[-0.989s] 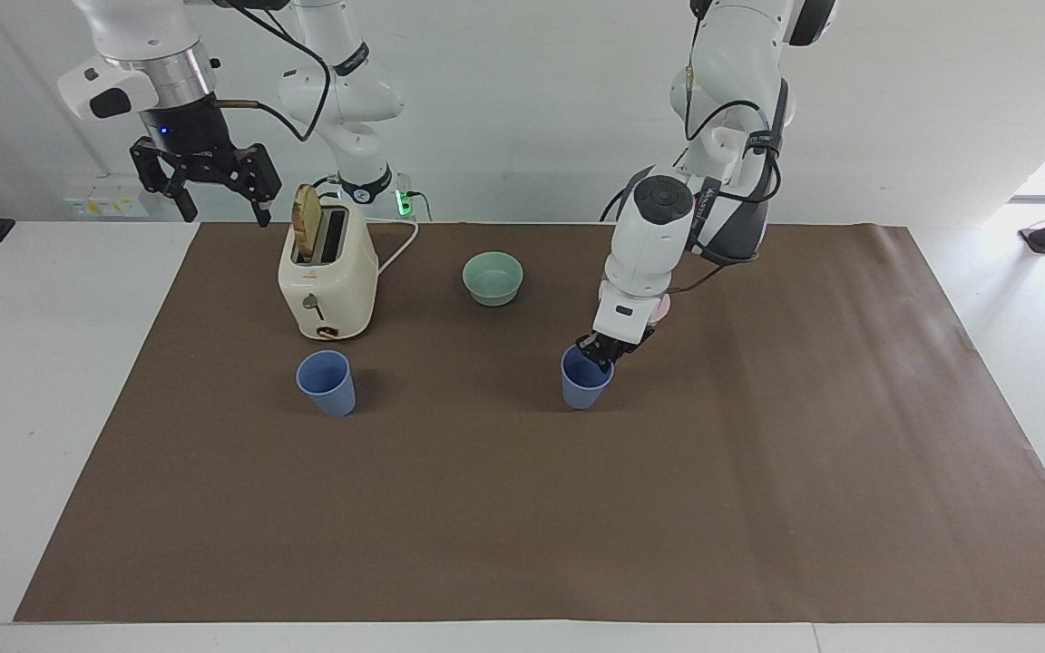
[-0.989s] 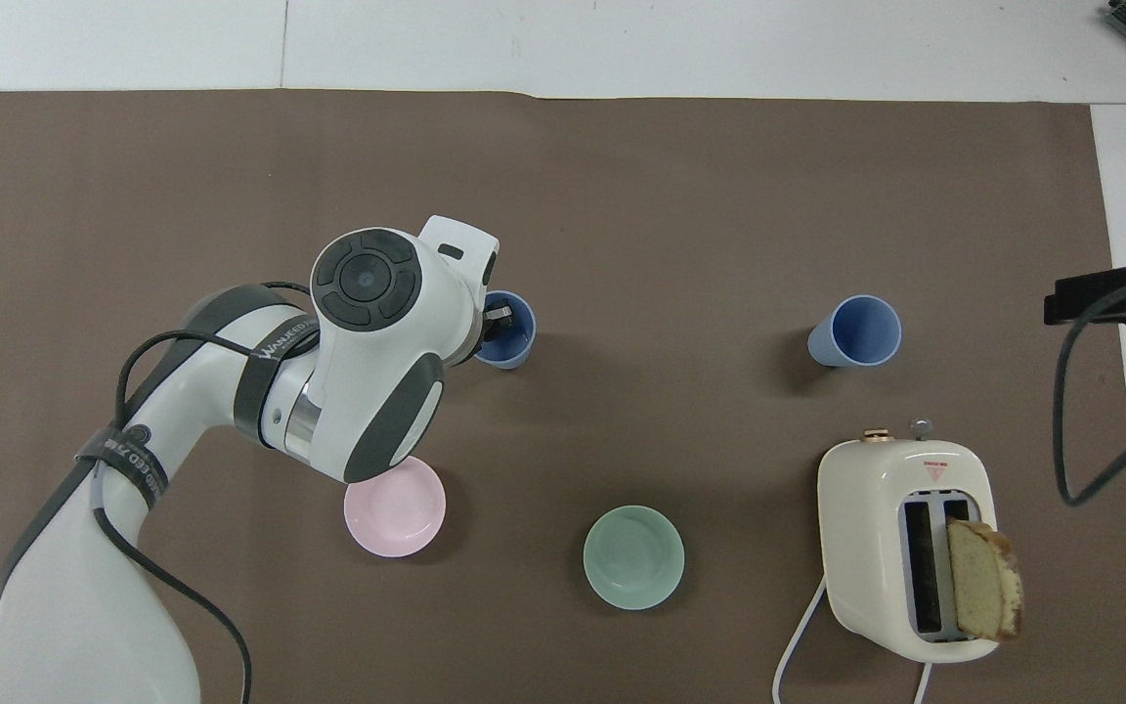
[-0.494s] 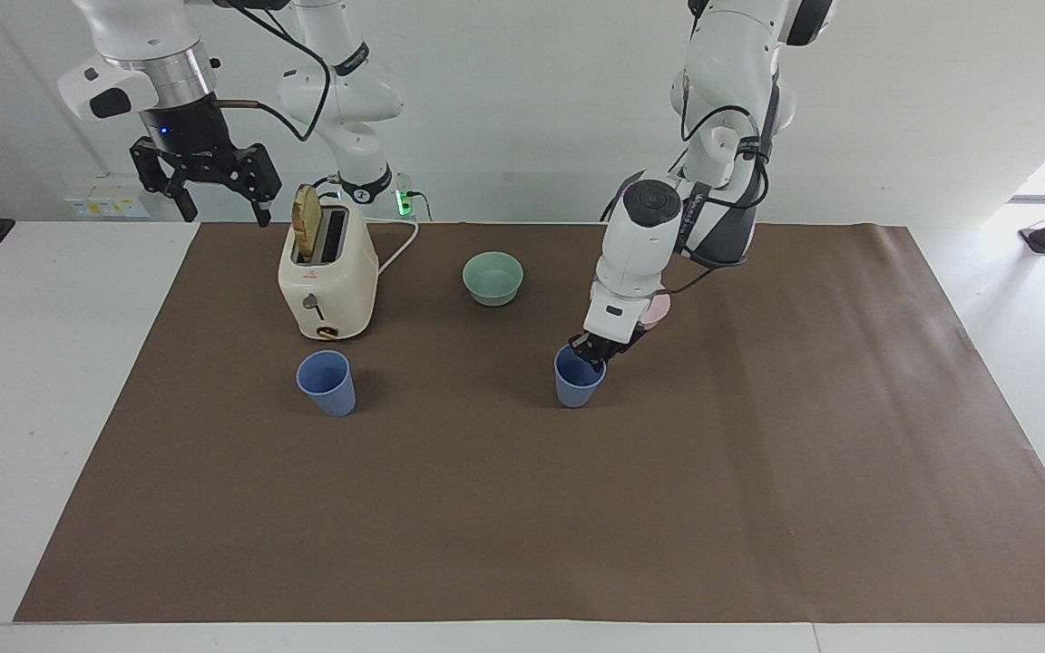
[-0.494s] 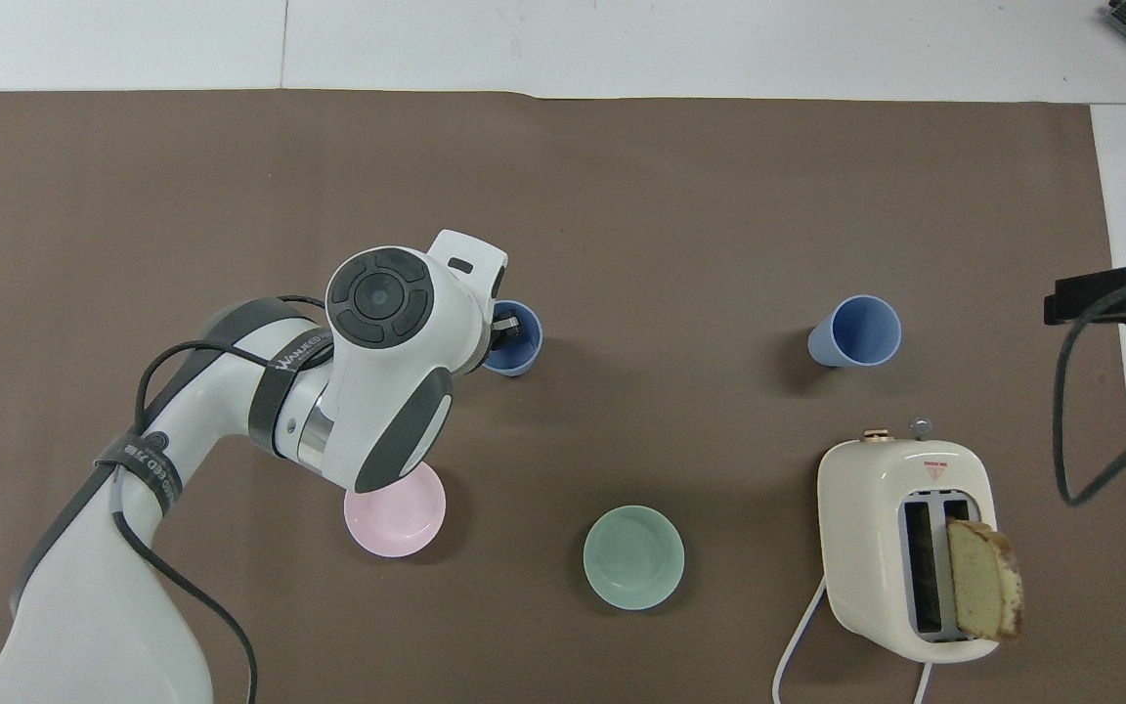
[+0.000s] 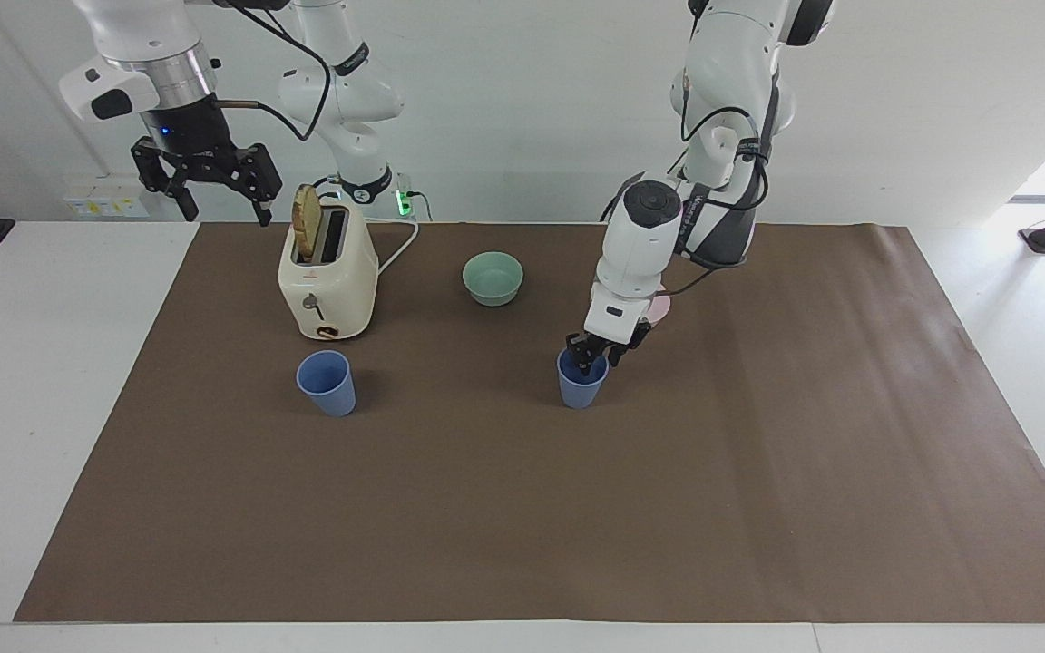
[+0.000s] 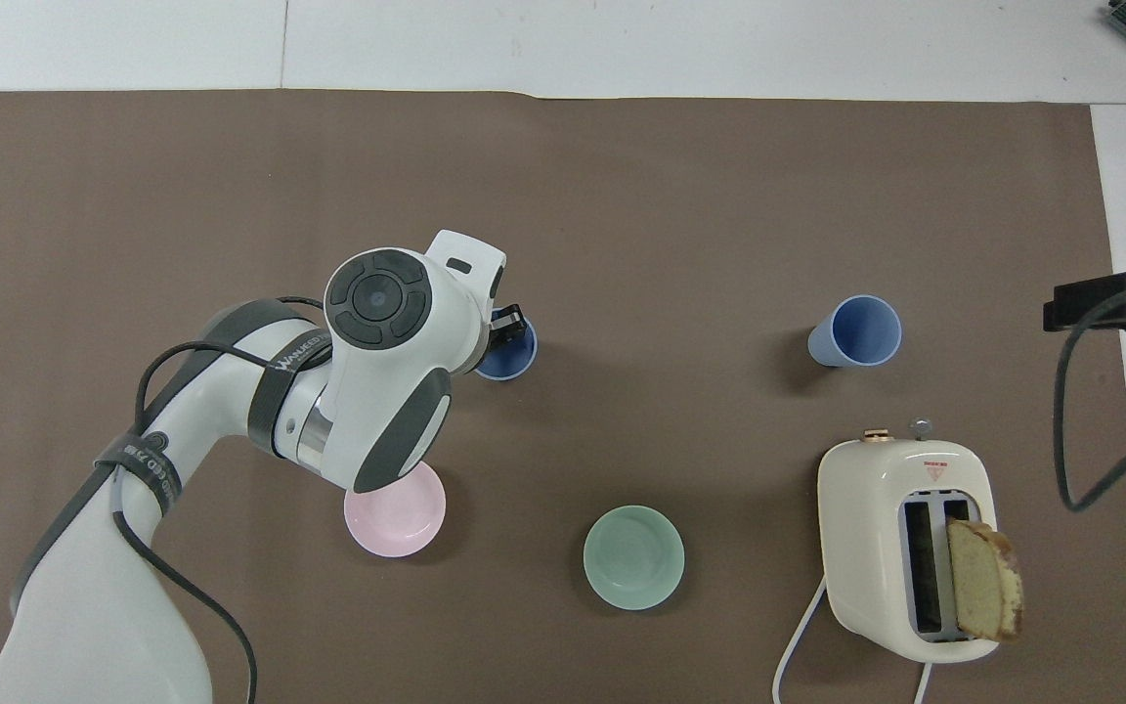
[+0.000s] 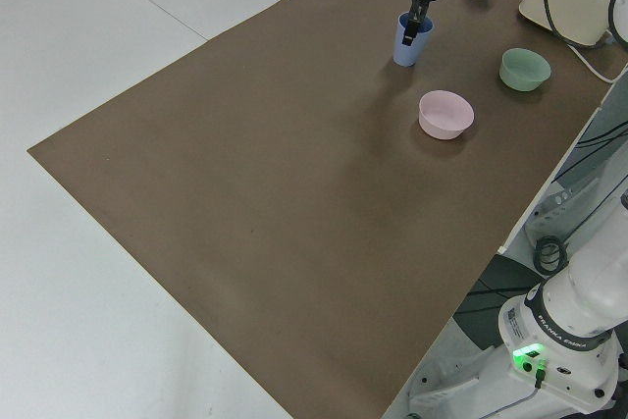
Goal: Stack blue cups with both arms
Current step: 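Set the blue cup down and open the left gripper, then withdraw the left gripper while the right gripper reaches the other blue cup, then close the right gripper on the blue cup nearest it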
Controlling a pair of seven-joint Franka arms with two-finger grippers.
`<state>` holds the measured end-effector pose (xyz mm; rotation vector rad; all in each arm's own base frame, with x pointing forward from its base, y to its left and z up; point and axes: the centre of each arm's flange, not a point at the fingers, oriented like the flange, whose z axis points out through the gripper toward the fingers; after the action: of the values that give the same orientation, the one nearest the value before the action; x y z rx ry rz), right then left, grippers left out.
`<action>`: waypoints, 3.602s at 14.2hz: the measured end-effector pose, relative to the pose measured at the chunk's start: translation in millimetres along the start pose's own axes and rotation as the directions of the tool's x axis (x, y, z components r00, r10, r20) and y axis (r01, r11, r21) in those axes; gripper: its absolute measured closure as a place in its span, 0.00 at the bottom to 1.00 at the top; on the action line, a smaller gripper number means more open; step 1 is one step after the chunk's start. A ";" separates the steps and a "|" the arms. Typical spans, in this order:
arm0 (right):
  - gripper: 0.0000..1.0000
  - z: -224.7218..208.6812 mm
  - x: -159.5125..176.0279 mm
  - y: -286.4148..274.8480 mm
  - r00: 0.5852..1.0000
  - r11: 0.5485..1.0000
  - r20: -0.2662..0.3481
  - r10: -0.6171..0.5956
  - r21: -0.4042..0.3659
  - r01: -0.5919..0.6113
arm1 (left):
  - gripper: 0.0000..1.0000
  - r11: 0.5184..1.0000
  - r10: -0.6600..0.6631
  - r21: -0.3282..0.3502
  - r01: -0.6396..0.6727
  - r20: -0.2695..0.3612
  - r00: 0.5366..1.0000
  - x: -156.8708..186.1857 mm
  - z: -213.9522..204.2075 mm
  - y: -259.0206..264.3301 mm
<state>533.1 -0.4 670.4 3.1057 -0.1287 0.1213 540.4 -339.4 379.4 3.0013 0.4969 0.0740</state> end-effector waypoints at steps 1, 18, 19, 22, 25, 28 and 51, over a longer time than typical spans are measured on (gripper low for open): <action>0.00 -0.1 -0.2 0.0 1.000 1.000 0.001 0.000 0.000 0.000 | 0.13 1.000 -0.005 0.000 0.005 -0.004 1.000 2.8 -2.5 -2.1; 0.00 188.1 56.0 -8.7 1.000 1.000 0.008 0.002 0.011 -0.003 | 0.00 0.942 0.318 0.101 -0.321 0.043 0.947 94.7 -167.2 -193.0; 0.00 203.5 58.2 -9.8 1.000 1.000 0.002 0.001 0.012 -0.001 | 0.00 0.936 0.335 0.098 -0.339 0.050 0.941 100.1 -171.7 -207.5; 0.00 224.0 57.9 -13.4 1.000 1.000 0.009 -0.004 0.012 0.004 | 0.00 0.916 0.385 0.092 -0.390 0.073 0.920 109.9 -187.3 -248.0; 0.00 234.7 53.4 -9.3 0.999 1.000 0.032 0.002 0.009 -0.002 | 0.00 0.903 0.414 0.090 -0.419 0.067 0.908 104.2 -217.2 -264.7; 0.00 252.4 46.0 -1.9 0.998 1.000 0.069 0.013 0.005 -0.014 | 0.00 0.900 0.423 0.091 -0.427 0.056 0.904 91.7 -268.3 -262.2; 0.35 309.9 35.1 -3.2 0.990 0.993 0.083 -0.116 0.031 0.114 | 0.00 0.905 0.414 0.064 -0.421 0.098 0.905 68.0 -324.7 -260.9</action>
<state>592.0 -10.7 364.2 3.1360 0.0504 -0.0117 500.7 -42.7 676.9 3.1204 -0.1656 -0.0407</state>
